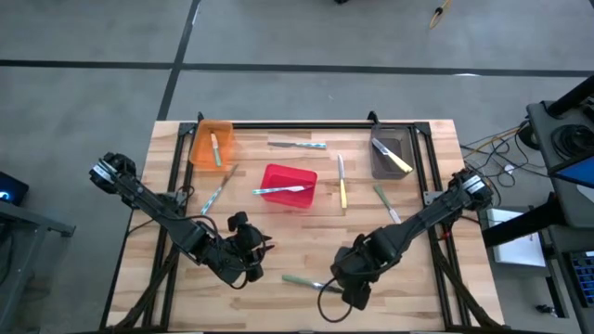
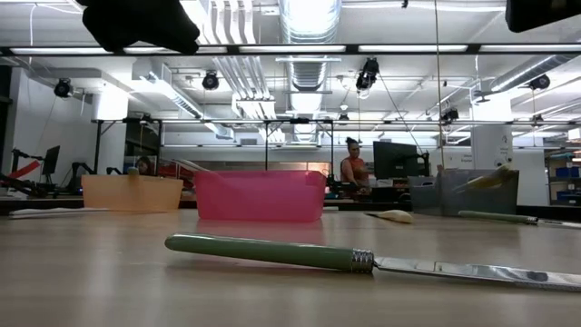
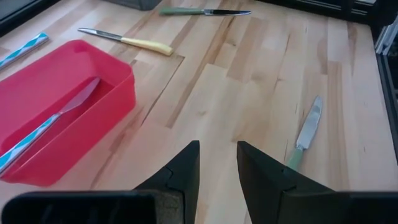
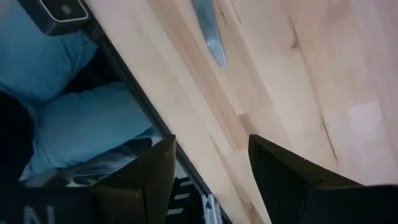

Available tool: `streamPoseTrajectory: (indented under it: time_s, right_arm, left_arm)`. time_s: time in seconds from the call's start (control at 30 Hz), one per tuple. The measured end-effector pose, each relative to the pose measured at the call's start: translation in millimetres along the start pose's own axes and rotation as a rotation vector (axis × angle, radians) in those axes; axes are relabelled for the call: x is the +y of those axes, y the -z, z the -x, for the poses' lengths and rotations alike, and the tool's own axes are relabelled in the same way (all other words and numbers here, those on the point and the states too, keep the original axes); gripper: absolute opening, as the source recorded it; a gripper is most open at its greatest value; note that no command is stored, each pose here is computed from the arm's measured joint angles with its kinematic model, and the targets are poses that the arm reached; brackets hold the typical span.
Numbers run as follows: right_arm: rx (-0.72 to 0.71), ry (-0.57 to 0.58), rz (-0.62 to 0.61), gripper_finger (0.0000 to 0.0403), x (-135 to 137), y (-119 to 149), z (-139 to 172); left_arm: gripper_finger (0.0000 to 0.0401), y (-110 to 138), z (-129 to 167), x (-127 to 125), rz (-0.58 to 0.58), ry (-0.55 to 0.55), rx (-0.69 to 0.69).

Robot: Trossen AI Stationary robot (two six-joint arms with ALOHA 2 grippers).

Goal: Sort silverware by color (type)
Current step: Put the yellow table knife into the black bin

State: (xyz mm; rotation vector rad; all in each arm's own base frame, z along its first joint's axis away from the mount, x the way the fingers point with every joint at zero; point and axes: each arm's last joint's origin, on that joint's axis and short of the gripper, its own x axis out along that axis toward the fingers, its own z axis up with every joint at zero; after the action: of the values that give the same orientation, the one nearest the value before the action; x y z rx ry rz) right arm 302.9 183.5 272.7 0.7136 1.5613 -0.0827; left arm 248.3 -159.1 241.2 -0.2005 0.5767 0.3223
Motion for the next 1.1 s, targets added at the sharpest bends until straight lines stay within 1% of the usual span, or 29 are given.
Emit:
streamPoseTrajectory:
  time_s: [0.13,0.23,0.33,0.4,0.53,0.57,0.63,0.83,0.93,1.1]
  right_arm:
    - [-0.024,0.017,-0.030,0.0192,-2.4,-1.7,2.1]
    - [-0.033,0.043,-0.084,0.0192,-3.8,-2.5,-0.3]
    - [-0.054,0.034,-0.135,0.0192,-1.3,-6.2,-5.2]
    - [-0.081,-0.009,-0.126,0.0192,4.8,-8.2,-8.4]
    - [-0.150,-0.054,-0.085,0.0192,15.6,-9.4,-16.7]
    - [-0.163,-0.046,-0.078,0.0192,16.5,-8.3,-18.3]
    - [-0.188,-0.012,-0.078,0.0192,15.8,-10.5,-24.4]
    - [-0.239,0.079,-0.030,0.0192,10.4,-14.1,-28.9]
    - [-0.292,0.157,-0.004,0.0192,2.3,-20.2,-27.7]
    - [-0.319,0.322,-0.052,0.0192,-25.8,-41.6,-17.4]
  left_arm:
    - [0.0087,-0.1,-0.2,0.0,-0.002,0.000,0.000]
    - [0.0087,-0.1,-0.2,0.0,-0.003,0.000,0.000]
    - [0.0087,0.0,-0.1,-0.1,-0.003,0.001,0.000]
    - [0.0087,0.0,-0.1,-0.1,-0.005,0.001,0.000]
    - [0.0087,0.3,-0.3,0.0,-0.014,-0.001,0.002]
    - [0.0087,0.3,-0.3,-0.1,-0.018,-0.001,0.002]
    - [0.0087,0.2,-0.3,-0.1,-0.020,0.000,0.001]
    - [0.0087,0.3,-0.3,-0.1,-0.028,0.000,0.001]
    - [0.0087,0.3,-0.3,-0.2,-0.028,0.000,0.001]
    - [0.0087,0.3,-0.3,-0.2,-0.043,0.000,0.001]
